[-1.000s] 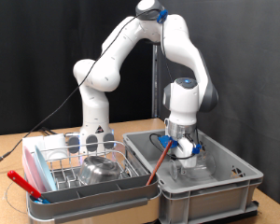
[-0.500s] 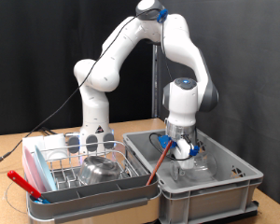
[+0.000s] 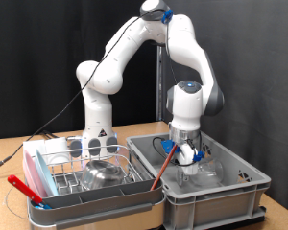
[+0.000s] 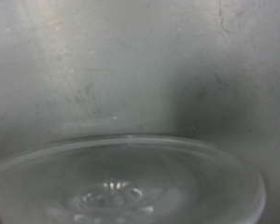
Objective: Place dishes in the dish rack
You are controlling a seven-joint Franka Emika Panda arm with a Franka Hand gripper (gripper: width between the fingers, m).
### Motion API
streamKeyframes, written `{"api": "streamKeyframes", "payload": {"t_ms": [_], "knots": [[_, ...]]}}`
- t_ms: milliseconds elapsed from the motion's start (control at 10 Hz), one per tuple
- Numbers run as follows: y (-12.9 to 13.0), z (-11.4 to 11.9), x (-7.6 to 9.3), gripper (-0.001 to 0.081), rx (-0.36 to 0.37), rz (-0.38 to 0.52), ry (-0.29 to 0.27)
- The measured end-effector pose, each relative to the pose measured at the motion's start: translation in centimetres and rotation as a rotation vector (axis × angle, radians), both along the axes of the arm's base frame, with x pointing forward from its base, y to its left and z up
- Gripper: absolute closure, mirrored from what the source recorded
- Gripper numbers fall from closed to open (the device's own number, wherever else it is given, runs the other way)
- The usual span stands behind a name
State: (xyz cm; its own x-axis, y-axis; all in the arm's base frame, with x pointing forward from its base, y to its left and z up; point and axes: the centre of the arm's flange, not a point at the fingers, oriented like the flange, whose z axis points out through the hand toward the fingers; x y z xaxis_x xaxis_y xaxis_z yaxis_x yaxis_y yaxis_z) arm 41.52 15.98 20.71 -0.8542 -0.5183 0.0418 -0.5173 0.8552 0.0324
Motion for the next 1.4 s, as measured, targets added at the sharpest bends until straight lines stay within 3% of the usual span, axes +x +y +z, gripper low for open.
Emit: {"api": "streamKeyframes", "payload": {"t_ms": [600, 700, 800, 900, 1000, 1200, 1300, 1400], "knots": [[-0.08, -0.84, 0.11, -0.0005, 0.006, 0.003, 0.014], [-0.03, -0.87, 0.15, 0.0082, 0.009, 0.005, 0.013], [0.03, -0.85, 0.21, 0.0082, 0.012, 0.005, 0.012], [0.09, -0.81, 0.26, 0.0218, 0.014, 0.005, 0.010], [0.15, -0.78, 0.31, 0.0218, 0.015, 0.006, 0.009], [0.21, -0.72, 0.42, 0.0534, 0.018, 0.005, 0.006], [0.21, -0.69, 0.47, 0.0534, 0.019, 0.005, 0.005], [0.20, -0.69, 0.49, 0.0697, 0.019, 0.004, 0.005]]}}
